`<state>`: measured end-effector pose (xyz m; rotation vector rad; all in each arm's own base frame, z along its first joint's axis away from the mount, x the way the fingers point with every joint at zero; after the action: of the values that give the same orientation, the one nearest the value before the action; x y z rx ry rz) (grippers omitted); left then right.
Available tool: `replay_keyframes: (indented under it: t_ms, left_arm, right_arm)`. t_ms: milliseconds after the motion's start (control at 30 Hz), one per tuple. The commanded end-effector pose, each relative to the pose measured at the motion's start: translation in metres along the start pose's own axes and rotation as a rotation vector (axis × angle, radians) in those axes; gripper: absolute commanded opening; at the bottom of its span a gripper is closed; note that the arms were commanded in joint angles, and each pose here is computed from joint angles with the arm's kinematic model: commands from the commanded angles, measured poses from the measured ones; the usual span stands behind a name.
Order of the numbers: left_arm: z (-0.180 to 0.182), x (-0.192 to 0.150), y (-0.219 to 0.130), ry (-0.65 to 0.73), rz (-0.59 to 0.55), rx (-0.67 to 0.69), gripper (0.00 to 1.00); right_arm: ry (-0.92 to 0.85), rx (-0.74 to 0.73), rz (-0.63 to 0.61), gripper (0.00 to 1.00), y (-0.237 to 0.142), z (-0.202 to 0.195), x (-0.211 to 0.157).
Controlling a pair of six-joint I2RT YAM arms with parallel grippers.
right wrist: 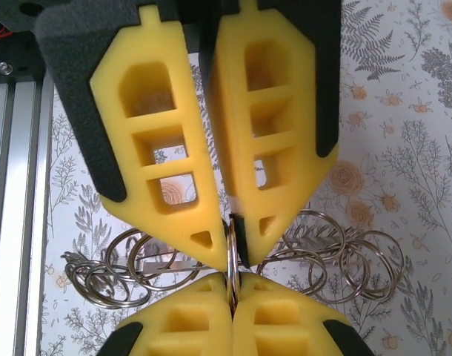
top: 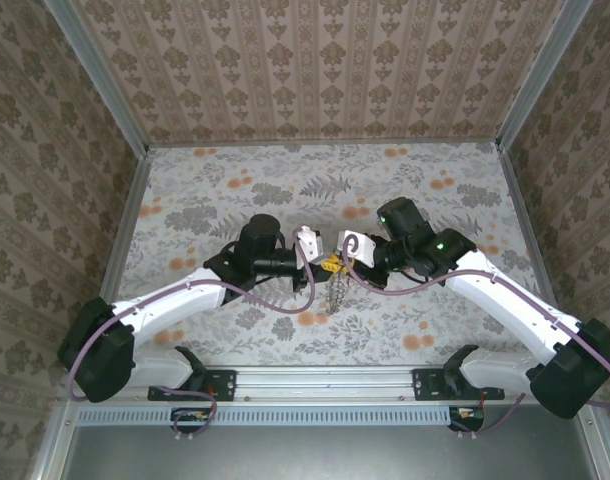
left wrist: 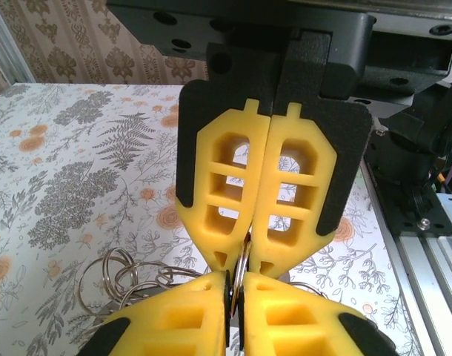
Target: Put the keys on the keyring
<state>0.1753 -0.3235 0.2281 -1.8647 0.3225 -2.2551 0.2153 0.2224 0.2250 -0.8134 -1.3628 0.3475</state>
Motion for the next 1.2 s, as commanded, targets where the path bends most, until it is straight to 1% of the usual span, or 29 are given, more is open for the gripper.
replay_keyframes:
  t_ms: [0, 33, 133, 200, 433, 500, 567, 900, 1167]
  left_arm:
    - [-0.002, 0.027, -0.005, 0.056, -0.084, -0.023, 0.00]
    - [-0.002, 0.029, -0.005, 0.055, -0.097, -0.021, 0.00]
    - [-0.002, 0.035, -0.010, 0.065, -0.169, -0.025, 0.00]
    - [-0.001, 0.041, -0.014, 0.073, -0.217, -0.026, 0.00]
    - [0.000, 0.052, -0.021, 0.079, -0.333, -0.053, 0.00]
    - [0.000, 0.054, -0.021, 0.080, -0.352, -0.056, 0.00]
    - [0.000, 0.053, -0.020, 0.075, -0.357, -0.067, 0.00]
    - [-0.002, 0.052, -0.018, 0.079, -0.359, -0.082, 0.00]
    - [-0.003, 0.049, -0.018, 0.077, -0.353, -0.080, 0.00]
  right_arm:
    - [-0.029, 0.035, -0.092, 0.00, -0.005, 0.007, 0.016]
    - [-0.028, 0.032, -0.094, 0.00, -0.005, 0.006, 0.015]
    - [0.017, 0.054, -0.136, 0.15, -0.009, 0.005, 0.009]
    - [0.046, 0.072, -0.212, 0.21, -0.016, 0.003, 0.011]
    - [0.086, 0.132, -0.330, 0.25, -0.030, 0.010, 0.005]
    - [0.083, 0.133, -0.366, 0.29, -0.033, 0.011, 0.007]
    - [0.073, 0.134, -0.391, 0.32, -0.037, 0.012, 0.009]
    - [0.047, 0.110, -0.437, 0.32, -0.051, 0.010, 0.017]
    - [0.048, 0.108, -0.418, 0.38, -0.062, 0.012, 0.015]
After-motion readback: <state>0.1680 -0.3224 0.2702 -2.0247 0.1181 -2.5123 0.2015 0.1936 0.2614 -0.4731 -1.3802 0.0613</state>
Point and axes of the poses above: each hand's point on the last joint's axis, 136 mm out from that joint toward the fingers, its own y axis out along the fingers, its own z axis along the line the jaws close on, x = y × z, the point moved 3 cm from there along -y, back along the fingers, and after that the axes turned 9 degrees about y, right-handed, at the moved point
